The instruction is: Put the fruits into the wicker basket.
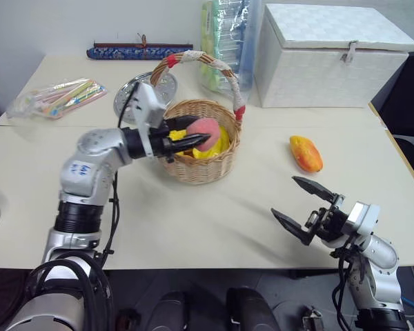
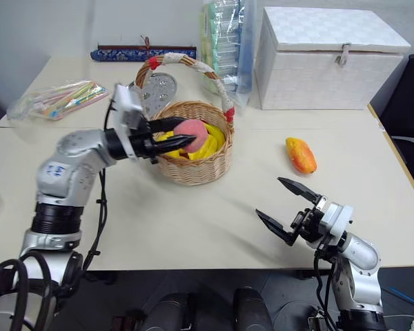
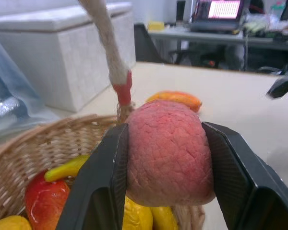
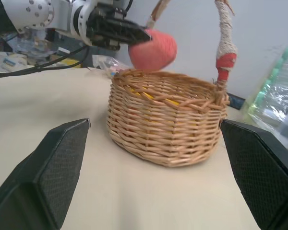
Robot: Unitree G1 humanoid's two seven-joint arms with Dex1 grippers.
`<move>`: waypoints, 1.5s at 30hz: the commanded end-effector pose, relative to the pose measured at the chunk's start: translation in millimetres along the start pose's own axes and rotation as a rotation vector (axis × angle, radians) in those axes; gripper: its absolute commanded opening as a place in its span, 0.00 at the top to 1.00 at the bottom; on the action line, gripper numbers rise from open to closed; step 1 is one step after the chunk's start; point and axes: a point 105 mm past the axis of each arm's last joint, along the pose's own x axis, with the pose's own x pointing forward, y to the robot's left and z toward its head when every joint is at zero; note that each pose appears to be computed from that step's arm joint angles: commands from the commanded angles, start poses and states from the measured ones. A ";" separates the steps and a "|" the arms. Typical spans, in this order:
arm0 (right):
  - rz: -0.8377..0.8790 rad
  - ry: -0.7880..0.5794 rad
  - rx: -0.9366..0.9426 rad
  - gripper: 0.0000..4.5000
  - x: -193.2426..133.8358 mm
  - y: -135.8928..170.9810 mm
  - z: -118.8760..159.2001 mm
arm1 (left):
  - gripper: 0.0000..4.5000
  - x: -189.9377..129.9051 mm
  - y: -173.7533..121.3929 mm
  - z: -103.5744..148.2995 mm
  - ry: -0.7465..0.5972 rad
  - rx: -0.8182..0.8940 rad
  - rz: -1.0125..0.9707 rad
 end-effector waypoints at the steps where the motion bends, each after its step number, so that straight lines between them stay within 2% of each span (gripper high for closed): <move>1: -0.061 -0.020 -0.053 0.00 1.4 -4.9 13.4 | 0.48 0.1 15.2 16.9 -0.027 0.116 0.095; 7: -0.182 0.045 -0.075 0.00 -8.8 -16.7 14.4 | 0.08 -14.8 4.4 28.9 -0.107 0.188 0.035; 9: -0.191 0.082 -0.094 0.00 -12.6 -19.7 13.8 | 0.08 -29.4 3.8 29.1 -0.099 0.190 0.028; 14: -0.306 0.195 -0.143 0.00 -40.1 -48.7 15.7 | 0.08 -90.4 -12.0 25.0 -0.025 0.180 -0.054; 16: -0.370 0.301 -0.137 0.00 -52.1 -68.5 11.9 | 0.08 -114.0 -24.9 19.6 0.036 0.118 -0.085; 18: -0.415 0.351 -0.102 0.00 -56.2 -86.8 8.7 | 0.01 -131.6 -43.1 11.5 0.107 0.026 -0.123; 19: -0.424 0.360 -0.060 0.00 -55.7 -93.9 6.2 | 0.00 -135.7 -49.7 7.9 0.129 0.002 -0.127; 22: -0.423 0.425 0.036 0.00 -48.4 -114.5 -5.4 | 0.00 -136.9 -59.3 0.8 0.143 0.004 -0.116; 25: -0.438 0.629 0.112 0.00 -40.2 -140.2 -31.4 | 0.00 -124.5 -65.9 -2.0 0.117 0.012 -0.118; 29: -0.433 0.694 0.214 0.00 -11.9 -165.4 -44.8 | 0.00 -112.1 -74.2 -5.6 0.085 0.012 -0.128; 33: -0.487 0.780 0.167 0.00 1.6 -186.6 -56.4 | 0.00 -111.3 -77.9 -10.0 0.093 0.017 -0.122; 36: -0.503 0.842 0.243 0.00 2.2 -190.7 -67.0 | 0.00 -111.5 -80.4 -9.5 0.086 0.001 -0.113; 39: -0.436 0.871 0.396 0.00 5.0 -180.2 -73.5 | 0.00 -112.3 -82.7 -7.5 0.078 -0.025 -0.110; 41: -0.431 0.854 0.446 0.09 8.1 -180.3 -71.1 | 0.00 -113.6 -82.9 -7.6 0.083 -0.022 -0.105; 43: -0.416 0.836 0.391 0.19 10.4 -184.9 -66.2 | 0.00 -115.2 -82.1 -7.4 0.081 -0.018 -0.094; 45: -0.319 0.764 0.328 0.35 18.8 -183.8 -51.3 | 0.00 -117.3 -81.1 -4.1 0.051 -0.034 -0.071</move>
